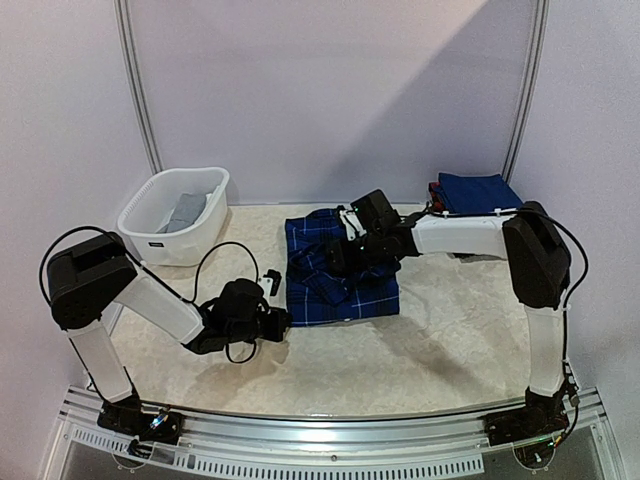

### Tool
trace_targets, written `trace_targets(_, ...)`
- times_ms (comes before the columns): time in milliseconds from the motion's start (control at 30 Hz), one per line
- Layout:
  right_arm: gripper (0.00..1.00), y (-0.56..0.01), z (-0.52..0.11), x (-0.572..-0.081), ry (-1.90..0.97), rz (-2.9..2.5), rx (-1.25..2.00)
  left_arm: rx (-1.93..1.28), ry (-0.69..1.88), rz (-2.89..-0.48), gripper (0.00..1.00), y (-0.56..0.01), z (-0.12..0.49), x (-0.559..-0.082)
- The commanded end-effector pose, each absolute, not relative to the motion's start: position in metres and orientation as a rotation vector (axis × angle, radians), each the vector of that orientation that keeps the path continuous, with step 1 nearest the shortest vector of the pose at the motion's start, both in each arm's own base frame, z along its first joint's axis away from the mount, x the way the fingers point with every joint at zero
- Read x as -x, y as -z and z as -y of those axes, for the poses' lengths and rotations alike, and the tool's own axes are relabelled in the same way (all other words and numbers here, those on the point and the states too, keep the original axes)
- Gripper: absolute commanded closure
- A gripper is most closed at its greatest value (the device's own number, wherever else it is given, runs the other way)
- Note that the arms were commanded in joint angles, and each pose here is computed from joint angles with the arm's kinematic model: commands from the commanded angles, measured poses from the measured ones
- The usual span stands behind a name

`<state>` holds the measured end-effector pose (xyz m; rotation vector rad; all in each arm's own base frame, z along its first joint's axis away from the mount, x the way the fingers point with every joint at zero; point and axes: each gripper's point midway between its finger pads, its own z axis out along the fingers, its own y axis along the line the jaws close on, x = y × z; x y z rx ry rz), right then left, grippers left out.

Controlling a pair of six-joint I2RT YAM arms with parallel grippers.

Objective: Fold and stack the mixed laundry pile
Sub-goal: Smooth out the 2/3-rectangle-folded shirt at the center of the board.

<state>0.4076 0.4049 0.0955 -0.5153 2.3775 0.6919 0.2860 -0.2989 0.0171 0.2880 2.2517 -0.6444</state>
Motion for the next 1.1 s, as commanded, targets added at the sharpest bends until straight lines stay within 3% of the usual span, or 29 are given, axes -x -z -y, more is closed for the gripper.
trace_targets(0,0.48,-0.122,-0.403,-0.372,-0.665,-2.354,0.628,-0.306,0.624,-2.284,1.00,-0.006,0.295,-0.279)
trace_targets(333,0.48,-0.107,-0.395,-0.334,-0.650,-2.405,0.645,-0.298,0.632,-2.288,1.00,-0.005,0.295,-0.278)
trace_targets(800,0.47,-0.073,-0.388,-0.325,-0.584,-2.486,0.621,-0.303,0.623,-2.292,1.00,-0.002,0.294,-0.278)
trace_targets(1067,0.57,-0.064,-0.393,-0.318,-0.591,-2.511,0.638,-0.300,0.629,-2.292,1.00,0.000,0.295,-0.278)
